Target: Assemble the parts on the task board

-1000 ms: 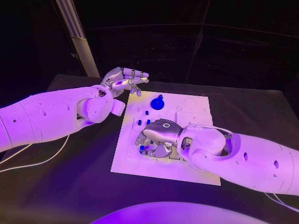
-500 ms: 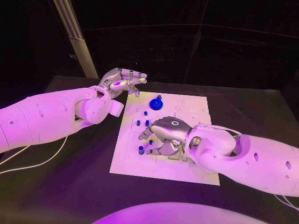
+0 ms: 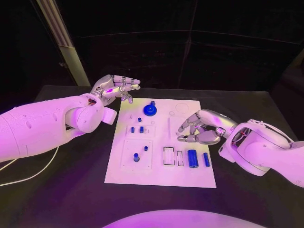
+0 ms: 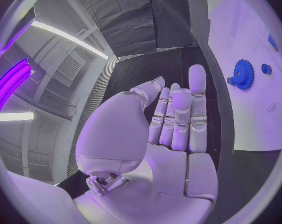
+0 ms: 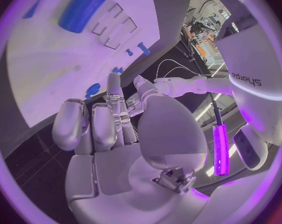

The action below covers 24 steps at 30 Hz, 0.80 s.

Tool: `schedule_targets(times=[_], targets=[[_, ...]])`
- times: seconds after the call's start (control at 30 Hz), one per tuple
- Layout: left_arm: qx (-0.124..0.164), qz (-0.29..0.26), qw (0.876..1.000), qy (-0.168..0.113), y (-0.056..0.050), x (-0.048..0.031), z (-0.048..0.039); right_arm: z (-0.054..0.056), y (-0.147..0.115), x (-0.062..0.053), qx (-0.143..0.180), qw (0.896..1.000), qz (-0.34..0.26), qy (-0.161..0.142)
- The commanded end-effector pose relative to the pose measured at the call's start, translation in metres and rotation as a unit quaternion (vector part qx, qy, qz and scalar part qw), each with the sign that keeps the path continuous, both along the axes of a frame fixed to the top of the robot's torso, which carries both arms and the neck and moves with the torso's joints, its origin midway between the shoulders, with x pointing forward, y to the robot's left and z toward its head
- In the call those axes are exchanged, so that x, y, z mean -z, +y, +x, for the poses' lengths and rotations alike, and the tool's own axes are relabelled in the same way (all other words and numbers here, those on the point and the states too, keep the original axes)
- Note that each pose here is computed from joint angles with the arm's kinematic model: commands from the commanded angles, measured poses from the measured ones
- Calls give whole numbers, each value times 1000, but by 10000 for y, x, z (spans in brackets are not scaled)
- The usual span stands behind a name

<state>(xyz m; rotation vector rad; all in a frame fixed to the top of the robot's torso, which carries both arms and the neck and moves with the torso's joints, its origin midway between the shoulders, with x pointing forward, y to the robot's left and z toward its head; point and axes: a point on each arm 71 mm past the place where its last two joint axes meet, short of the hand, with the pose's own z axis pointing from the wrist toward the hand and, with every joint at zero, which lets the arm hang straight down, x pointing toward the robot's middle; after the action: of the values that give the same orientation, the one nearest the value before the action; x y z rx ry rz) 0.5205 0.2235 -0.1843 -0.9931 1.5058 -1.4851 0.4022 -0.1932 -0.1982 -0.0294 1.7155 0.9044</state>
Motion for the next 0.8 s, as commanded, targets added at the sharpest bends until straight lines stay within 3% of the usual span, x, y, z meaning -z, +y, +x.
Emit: schedule_targets(times=[0.03,0.33,0.8], targets=[[3,-2,1000,0,-4,2,-12,13,-156,97,56,995,-25,80],[4,0,1000,3,5,24,-33,-36,-401,176,106,981,-120,109],[3,0,1000,2,28,30,-38,-144,-300,342,108,970,-173,135]])
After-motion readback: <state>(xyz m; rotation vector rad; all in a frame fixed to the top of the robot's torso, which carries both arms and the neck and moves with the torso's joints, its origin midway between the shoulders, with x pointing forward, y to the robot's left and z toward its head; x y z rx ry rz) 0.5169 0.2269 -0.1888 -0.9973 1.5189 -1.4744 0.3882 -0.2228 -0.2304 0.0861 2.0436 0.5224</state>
